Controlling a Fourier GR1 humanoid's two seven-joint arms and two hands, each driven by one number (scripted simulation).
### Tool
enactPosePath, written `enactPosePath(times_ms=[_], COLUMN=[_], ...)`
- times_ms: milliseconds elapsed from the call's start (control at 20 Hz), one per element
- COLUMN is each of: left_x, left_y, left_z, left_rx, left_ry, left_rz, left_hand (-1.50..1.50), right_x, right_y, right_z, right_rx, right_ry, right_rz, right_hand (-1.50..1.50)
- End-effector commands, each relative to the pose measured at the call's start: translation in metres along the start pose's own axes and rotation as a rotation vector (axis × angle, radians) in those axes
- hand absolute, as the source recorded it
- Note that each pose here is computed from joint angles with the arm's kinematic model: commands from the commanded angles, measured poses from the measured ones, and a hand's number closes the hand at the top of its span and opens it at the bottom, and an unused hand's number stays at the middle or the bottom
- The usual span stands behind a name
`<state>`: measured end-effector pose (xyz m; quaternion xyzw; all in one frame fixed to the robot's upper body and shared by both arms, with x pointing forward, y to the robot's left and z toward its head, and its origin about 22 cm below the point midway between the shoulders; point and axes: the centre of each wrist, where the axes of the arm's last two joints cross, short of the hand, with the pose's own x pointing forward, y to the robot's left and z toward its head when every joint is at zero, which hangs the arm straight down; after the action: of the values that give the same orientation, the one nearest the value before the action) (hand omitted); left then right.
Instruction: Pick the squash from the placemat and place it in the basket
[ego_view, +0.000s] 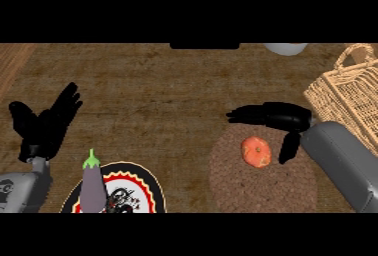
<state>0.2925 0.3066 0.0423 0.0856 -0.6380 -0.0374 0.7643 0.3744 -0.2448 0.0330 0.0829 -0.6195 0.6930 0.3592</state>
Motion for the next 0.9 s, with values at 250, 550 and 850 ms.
enactPosePath(times_ms=[250,550,850], left_x=[0.000,-0.011,-0.009], left_y=[-0.004,0.005,0.006], left_z=[-0.005,0.007,0.003], left_rx=[-0.004,0.013,0.009], left_ry=[0.003,-0.002,0.009], left_rz=[-0.014,0.005,-0.005], left_hand=[0.00,0.00,0.00], right_x=[-0.010,0.005,-0.003], right_y=[0.012,0.021,0.030], right_z=[0.007,0.007,-0.002], right_rx=[0.073,0.059,0.071], right_ry=[-0.135,-0.066,-0.068], right_rz=[-0.082,0.017,0.031], right_hand=[-1.50,-1.50,-1.50])
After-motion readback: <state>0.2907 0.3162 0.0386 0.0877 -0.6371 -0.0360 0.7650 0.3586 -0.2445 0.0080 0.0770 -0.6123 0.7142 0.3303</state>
